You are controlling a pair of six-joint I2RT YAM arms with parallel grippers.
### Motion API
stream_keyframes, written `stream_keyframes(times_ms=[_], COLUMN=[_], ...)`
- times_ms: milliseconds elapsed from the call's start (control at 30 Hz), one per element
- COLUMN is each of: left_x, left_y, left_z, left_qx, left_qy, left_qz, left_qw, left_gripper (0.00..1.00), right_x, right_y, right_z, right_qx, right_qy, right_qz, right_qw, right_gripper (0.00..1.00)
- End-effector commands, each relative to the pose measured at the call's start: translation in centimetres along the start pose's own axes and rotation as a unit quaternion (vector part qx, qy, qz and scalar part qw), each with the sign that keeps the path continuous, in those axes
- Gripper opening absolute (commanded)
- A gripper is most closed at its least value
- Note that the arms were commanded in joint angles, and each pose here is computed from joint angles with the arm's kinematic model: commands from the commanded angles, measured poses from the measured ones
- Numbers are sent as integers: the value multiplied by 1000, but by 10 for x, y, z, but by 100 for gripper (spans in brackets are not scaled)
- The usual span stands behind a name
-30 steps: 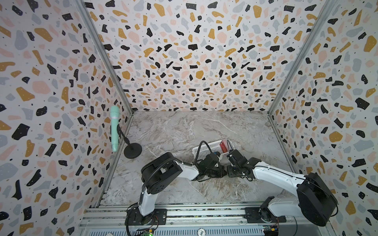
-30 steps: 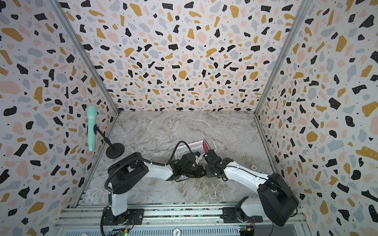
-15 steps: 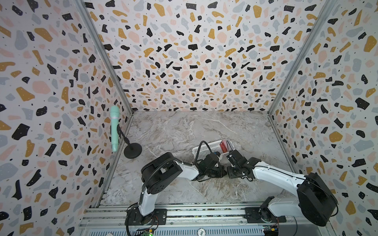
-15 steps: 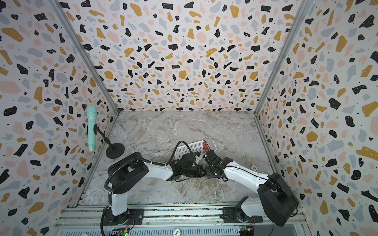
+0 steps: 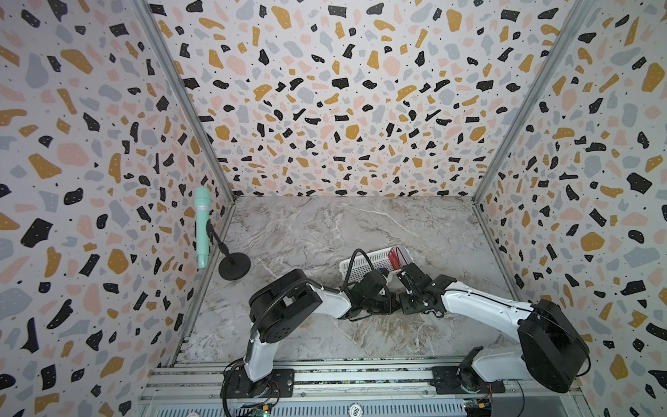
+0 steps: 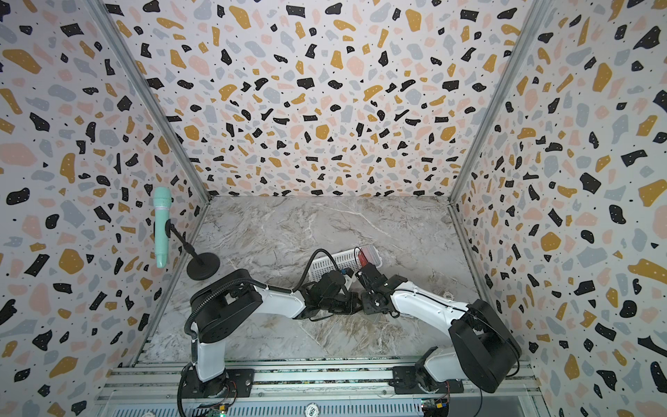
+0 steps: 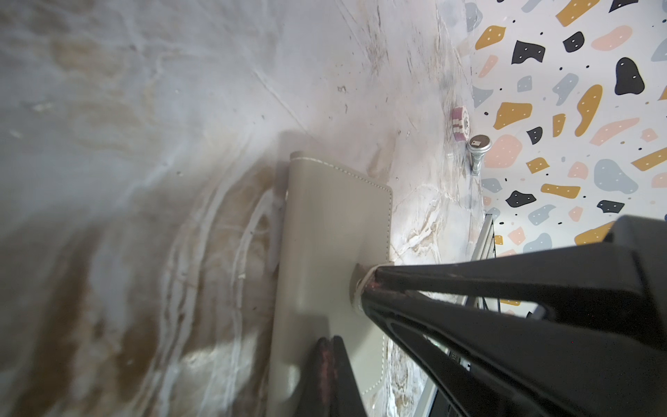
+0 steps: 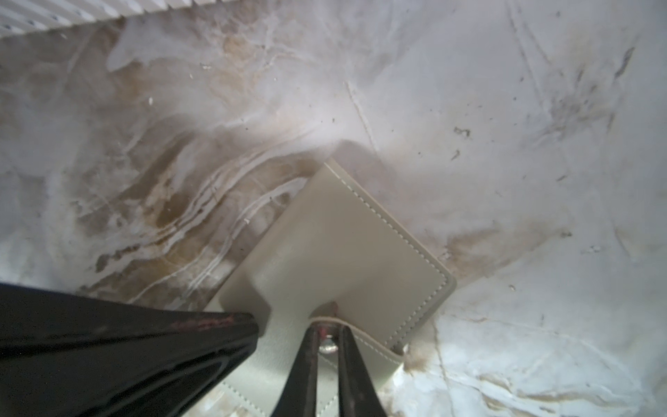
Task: Insert credit cards into a card holder
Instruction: Close the button on the card holder.
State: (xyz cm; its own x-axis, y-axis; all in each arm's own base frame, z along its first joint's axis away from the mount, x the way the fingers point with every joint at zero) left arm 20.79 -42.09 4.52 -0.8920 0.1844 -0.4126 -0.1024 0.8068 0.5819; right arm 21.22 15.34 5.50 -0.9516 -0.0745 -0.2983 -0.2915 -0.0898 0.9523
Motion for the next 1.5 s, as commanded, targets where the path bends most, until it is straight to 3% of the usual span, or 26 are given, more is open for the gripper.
stream_keyframes(times_ms=[0,367,867,1133,1467], left_x=[29,29,1,-10,-7], left_y=[-8,-5,15,43,64], left_z=[25,25,-3,-17,-17], left_qx=[-39,-38,-15,-7,-15], left_qy=[15,12,-7,-16,-37], left_qz=[44,42,-16,-63,-81], left_qw=[998,998,1000,998,996], left_gripper=[0,0,0,1,5], right_x=[17,19,-7,1,19], right_y=[-10,-14,25,33,22], right_z=[-7,-11,4,-7,-6], right_qx=[20,16,-58,-64,-69], right_qy=[10,8,-29,-73,-90], right_qz=[41,55,-57,-82,-56], right_qw=[999,998,996,992,992], right_gripper=[14,14,14,31,47])
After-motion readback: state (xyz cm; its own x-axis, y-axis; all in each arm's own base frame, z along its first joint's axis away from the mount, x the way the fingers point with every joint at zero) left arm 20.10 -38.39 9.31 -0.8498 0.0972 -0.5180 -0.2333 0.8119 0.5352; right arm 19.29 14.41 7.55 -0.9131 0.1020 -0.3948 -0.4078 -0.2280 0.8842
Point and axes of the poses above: each gripper's point midway between its finger pads, its own y axis back along the fingers, its own z axis along the line the jaws close on, x = y × z, the point moved 2 cm from there along y, back along the fingers, and after that the axes turned 8 degrees about -y, right-handed, at the moved point
